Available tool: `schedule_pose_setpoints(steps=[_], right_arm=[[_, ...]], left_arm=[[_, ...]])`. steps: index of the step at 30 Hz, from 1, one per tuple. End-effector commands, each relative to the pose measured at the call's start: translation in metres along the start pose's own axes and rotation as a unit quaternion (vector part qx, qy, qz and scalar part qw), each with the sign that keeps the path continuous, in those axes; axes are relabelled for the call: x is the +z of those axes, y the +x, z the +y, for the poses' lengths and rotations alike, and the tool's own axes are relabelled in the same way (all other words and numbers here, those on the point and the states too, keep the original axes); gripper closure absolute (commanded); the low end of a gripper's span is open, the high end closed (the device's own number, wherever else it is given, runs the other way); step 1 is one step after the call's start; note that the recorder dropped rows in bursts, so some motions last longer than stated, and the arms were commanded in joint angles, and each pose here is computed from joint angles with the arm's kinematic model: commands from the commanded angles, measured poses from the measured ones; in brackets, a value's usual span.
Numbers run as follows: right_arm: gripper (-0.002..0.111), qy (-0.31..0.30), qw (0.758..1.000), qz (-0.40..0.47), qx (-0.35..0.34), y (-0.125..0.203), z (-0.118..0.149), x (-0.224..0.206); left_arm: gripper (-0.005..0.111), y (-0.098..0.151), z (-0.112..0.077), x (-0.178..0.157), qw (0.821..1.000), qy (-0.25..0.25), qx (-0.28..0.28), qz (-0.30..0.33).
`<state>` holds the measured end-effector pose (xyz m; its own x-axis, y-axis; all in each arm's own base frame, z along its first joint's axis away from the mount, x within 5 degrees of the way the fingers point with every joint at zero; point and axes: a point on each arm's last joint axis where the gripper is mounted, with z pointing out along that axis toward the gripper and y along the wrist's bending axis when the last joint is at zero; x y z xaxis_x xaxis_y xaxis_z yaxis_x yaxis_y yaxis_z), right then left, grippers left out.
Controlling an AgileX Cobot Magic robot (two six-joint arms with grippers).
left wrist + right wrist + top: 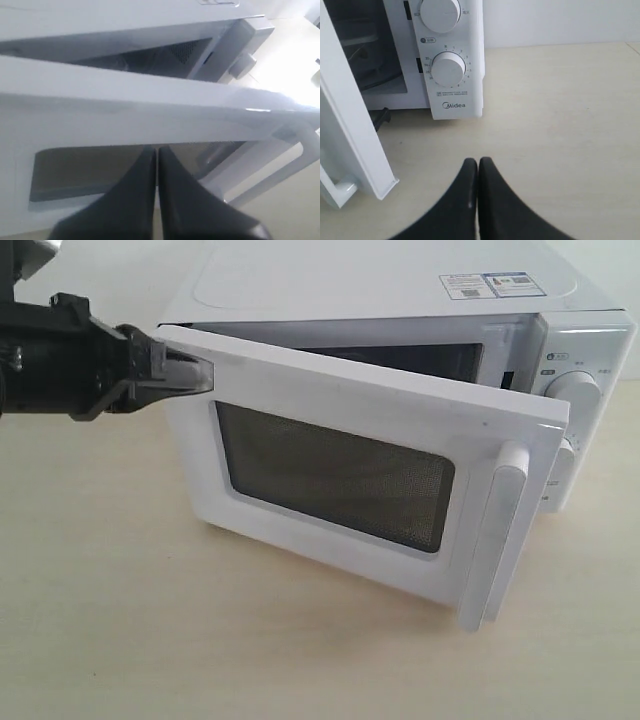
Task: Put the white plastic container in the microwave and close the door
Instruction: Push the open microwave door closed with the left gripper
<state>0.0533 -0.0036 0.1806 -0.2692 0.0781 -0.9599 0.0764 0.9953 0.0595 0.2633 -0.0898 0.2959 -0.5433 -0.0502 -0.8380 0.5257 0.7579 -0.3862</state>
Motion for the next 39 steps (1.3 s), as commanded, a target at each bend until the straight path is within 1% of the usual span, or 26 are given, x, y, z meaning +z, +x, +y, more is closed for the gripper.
schedule_pose_setpoints(steps=[1, 3, 6, 8, 11, 12, 14, 18, 21, 23, 26, 29, 30, 31, 34, 36, 38, 39], right_arm=[[0.108, 0.001, 1.0, -0.004, 0.001, 0.0, 0.0, 0.0], [0.108, 0.001, 1.0, -0.004, 0.001, 0.0, 0.0, 0.0], [0.108, 0.001, 1.0, -0.004, 0.001, 0.0, 0.0, 0.0], [0.108, 0.001, 1.0, -0.004, 0.001, 0.0, 0.0, 0.0], [0.108, 0.001, 1.0, -0.004, 0.001, 0.0, 0.0, 0.0], [0.108, 0.001, 1.0, -0.004, 0.001, 0.0, 0.0, 0.0], [0.108, 0.001, 1.0, -0.004, 0.001, 0.0, 0.0, 0.0], [0.108, 0.001, 1.0, -0.004, 0.001, 0.0, 0.0, 0.0], [0.108, 0.001, 1.0, -0.004, 0.001, 0.0, 0.0, 0.0], [0.108, 0.001, 1.0, -0.004, 0.001, 0.0, 0.0, 0.0], [0.108, 0.001, 1.0, -0.004, 0.001, 0.0, 0.0, 0.0], [0.108, 0.001, 1.0, -0.004, 0.001, 0.0, 0.0, 0.0], [0.108, 0.001, 1.0, -0.004, 0.001, 0.0, 0.0, 0.0], [0.108, 0.001, 1.0, -0.004, 0.001, 0.0, 0.0, 0.0], [0.108, 0.001, 1.0, -0.004, 0.001, 0.0, 0.0, 0.0], [0.108, 0.001, 1.0, -0.004, 0.001, 0.0, 0.0, 0.0], [0.108, 0.001, 1.0, -0.004, 0.001, 0.0, 0.0, 0.0], [0.108, 0.001, 1.0, -0.004, 0.001, 0.0, 0.0, 0.0]], left_arm=[[0.103, -0.015, 0.003, -0.001, 0.999, -0.03, 0.008, -0.032], [0.103, -0.015, 0.002, 0.0, 0.999, -0.022, 0.008, -0.029], [0.103, -0.008, -0.004, 0.006, 0.999, 0.031, 0.011, 0.0], [0.103, -0.003, -0.003, 0.012, 0.998, 0.049, 0.022, 0.02], [0.103, 0.004, 0.006, 0.023, 0.998, 0.046, 0.005, 0.037], [0.103, 0.008, 0.012, 0.032, 0.998, 0.047, -0.013, 0.039], [0.103, 0.011, 0.016, 0.039, 0.998, 0.051, -0.021, 0.04], [0.103, 0.014, 0.018, 0.059, 0.998, 0.042, 0.005, 0.047], [0.103, 0.009, 0.011, 0.071, 0.997, 0.053, 0.023, 0.047], [0.103, 0.001, 0.003, 0.087, 0.996, 0.067, 0.038, 0.046], [0.103, -0.006, -0.001, 0.095, 0.997, 0.054, 0.046, 0.037], [0.103, -0.01, -0.003, 0.093, 0.997, 0.054, 0.05, 0.03], [0.103, -0.011, -0.005, 0.092, 0.996, 0.062, 0.052, 0.03], [0.103, -0.011, -0.009, 0.091, 0.995, 0.08, 0.05, 0.031], [0.103, -0.01, -0.013, 0.089, 0.993, 0.102, 0.052, 0.034], [0.103, -0.009, -0.015, 0.088, 0.991, 0.109, 0.063, 0.04], [0.103, -0.009, -0.019, 0.081, 0.988, 0.112, 0.094, 0.056], [0.103, -0.01, -0.02, 0.078, 0.988, 0.109, 0.094, 0.062]])
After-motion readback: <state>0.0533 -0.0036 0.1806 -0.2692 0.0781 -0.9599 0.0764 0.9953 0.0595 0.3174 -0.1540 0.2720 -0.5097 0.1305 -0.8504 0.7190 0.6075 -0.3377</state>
